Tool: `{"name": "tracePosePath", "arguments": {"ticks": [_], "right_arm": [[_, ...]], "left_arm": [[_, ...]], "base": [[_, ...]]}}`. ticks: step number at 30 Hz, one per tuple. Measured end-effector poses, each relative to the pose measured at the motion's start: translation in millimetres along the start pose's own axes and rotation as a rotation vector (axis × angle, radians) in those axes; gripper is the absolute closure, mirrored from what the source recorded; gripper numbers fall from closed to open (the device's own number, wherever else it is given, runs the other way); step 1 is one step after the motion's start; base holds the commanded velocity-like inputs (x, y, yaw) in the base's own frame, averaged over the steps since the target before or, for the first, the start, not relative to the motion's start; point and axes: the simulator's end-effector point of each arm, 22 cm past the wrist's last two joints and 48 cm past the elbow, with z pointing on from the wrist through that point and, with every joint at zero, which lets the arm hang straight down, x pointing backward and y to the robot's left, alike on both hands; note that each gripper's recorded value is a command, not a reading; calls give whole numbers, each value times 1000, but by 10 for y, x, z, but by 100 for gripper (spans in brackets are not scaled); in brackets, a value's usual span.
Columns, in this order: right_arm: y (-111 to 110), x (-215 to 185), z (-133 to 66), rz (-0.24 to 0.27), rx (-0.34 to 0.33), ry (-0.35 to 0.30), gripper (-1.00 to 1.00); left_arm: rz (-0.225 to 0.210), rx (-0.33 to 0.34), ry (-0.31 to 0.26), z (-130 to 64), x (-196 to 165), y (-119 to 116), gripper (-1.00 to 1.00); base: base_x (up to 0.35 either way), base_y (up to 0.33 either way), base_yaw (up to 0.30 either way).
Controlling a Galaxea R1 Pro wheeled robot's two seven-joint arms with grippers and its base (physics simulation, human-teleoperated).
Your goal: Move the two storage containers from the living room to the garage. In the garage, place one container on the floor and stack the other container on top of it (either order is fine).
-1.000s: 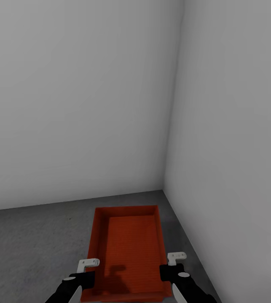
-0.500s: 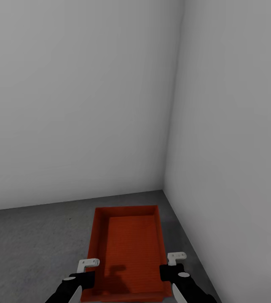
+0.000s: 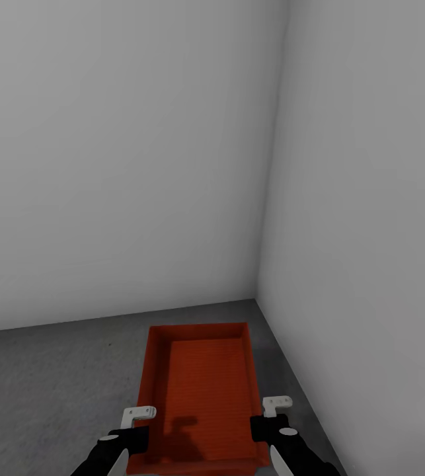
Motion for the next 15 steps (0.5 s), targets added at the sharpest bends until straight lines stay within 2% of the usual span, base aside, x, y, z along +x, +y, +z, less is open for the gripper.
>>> {"name": "tracePosePath", "arguments": {"ticks": [15], "right_arm": [[0, -19, -14, 0, 0, -1, 100]], "left_arm": [[1, 0, -1, -16, -19, 0, 100]], "base": [[0, 0, 0]]}}
